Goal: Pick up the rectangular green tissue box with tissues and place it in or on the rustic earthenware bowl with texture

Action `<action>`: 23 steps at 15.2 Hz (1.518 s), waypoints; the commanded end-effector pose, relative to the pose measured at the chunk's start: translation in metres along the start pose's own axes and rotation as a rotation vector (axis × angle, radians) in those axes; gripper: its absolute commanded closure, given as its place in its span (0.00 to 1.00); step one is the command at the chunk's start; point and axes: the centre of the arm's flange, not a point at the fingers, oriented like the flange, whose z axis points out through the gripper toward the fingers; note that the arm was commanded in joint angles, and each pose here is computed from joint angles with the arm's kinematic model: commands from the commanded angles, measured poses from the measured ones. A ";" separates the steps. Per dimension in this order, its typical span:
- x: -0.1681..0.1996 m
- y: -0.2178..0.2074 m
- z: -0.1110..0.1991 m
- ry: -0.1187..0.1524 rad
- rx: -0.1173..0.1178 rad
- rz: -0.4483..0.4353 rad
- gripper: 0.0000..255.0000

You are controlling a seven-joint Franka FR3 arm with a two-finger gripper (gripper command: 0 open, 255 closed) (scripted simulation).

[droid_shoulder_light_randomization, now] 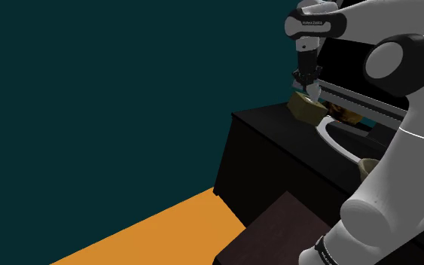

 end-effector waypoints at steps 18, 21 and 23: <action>-0.134 0.100 0.005 0.000 0.000 0.000 1.00; -0.166 0.122 0.014 0.000 0.000 0.000 1.00; -0.187 0.136 0.020 0.000 0.000 0.000 1.00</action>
